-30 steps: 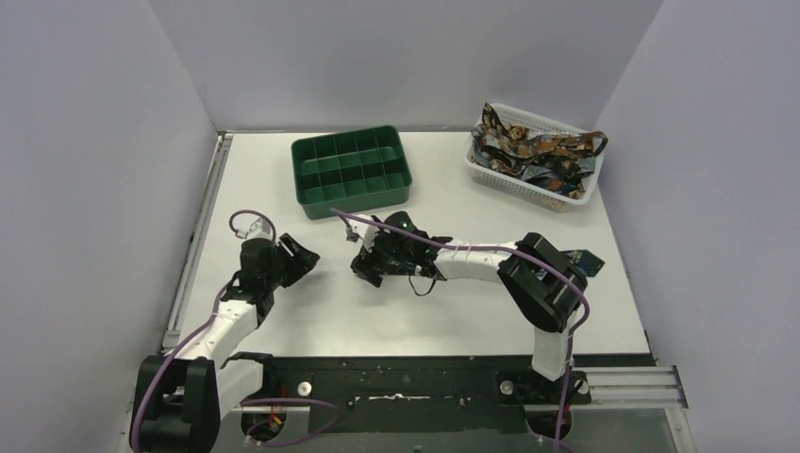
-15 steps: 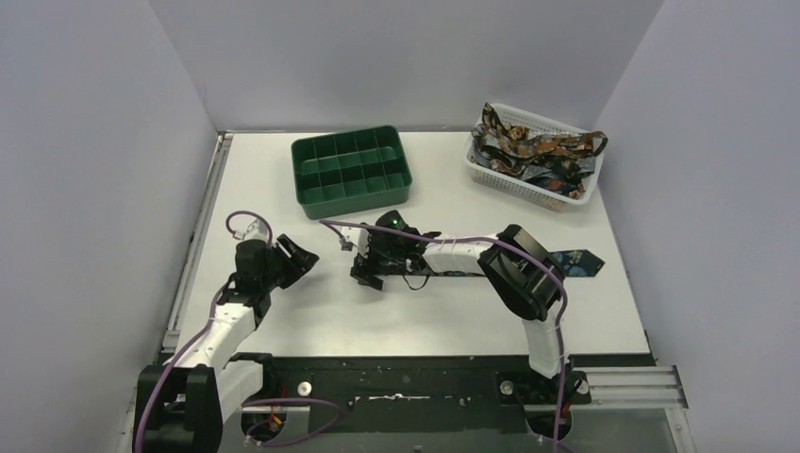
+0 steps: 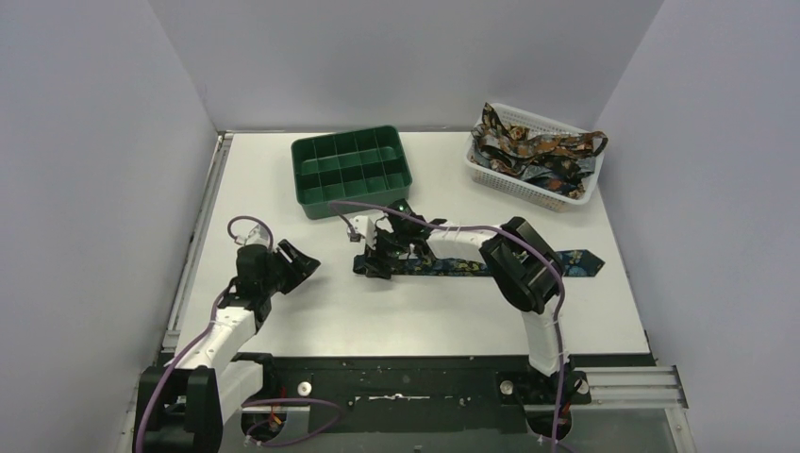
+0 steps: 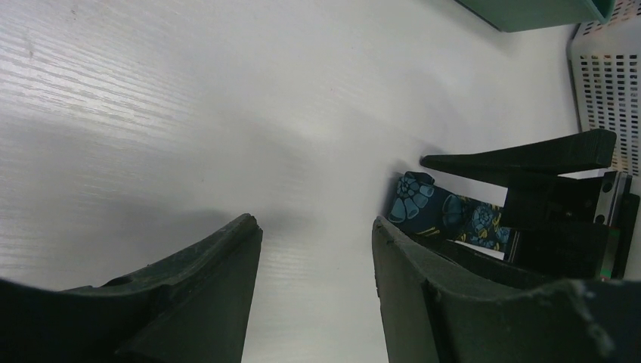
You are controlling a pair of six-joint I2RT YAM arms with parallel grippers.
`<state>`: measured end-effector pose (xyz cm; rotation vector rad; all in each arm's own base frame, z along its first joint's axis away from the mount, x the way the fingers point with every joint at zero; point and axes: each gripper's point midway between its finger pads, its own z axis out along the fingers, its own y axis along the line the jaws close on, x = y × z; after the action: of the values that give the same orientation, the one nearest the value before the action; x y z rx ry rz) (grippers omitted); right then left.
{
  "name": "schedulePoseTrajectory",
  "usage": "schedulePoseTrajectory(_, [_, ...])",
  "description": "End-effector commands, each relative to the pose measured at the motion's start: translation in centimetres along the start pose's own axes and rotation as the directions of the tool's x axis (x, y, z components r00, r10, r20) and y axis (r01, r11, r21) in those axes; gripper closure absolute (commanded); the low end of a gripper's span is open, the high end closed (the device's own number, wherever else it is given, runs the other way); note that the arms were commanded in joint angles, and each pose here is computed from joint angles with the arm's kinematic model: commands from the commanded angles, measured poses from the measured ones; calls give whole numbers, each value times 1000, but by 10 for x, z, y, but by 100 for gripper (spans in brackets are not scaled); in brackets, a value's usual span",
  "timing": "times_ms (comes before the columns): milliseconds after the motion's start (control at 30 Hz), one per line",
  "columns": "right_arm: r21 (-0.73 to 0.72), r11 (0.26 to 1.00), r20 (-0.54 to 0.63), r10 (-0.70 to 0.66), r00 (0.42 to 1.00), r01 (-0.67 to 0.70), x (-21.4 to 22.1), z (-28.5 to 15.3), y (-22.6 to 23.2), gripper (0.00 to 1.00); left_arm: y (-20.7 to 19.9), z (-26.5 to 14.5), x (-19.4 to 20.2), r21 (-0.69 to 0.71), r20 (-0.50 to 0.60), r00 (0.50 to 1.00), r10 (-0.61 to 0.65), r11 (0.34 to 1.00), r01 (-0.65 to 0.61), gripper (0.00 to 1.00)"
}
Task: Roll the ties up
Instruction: Roll the tie at the center of the board.
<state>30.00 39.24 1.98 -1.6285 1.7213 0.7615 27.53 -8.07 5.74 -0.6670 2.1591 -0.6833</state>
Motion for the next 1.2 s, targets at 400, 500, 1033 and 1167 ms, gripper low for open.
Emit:
schedulePoseTrajectory(400, [-82, 996, -51, -30, 998, 25, 6, 30, 19, 62, -9, -2, -8, 34, 21, 1000, 16, 999, -17, 47])
schedulePoseTrajectory(500, [-97, 994, -57, -49, 997, 44, 3, 37, 29, 66, -10, -2, -9, 37, 18, 1000, 13, 999, -14, 47])
schedulePoseTrajectory(1033, [40, 996, 107, -80, 991, 77, -73, 9, 26, 27, -13, -4, -10, 54, 31, 999, 6, 998, -8, 46])
schedulePoseTrajectory(1167, [127, 991, 197, 20, 980, -46, -95, -21, 22, 6, -16, -4, -11, 65, 33, 999, 5, 998, -7, 46])
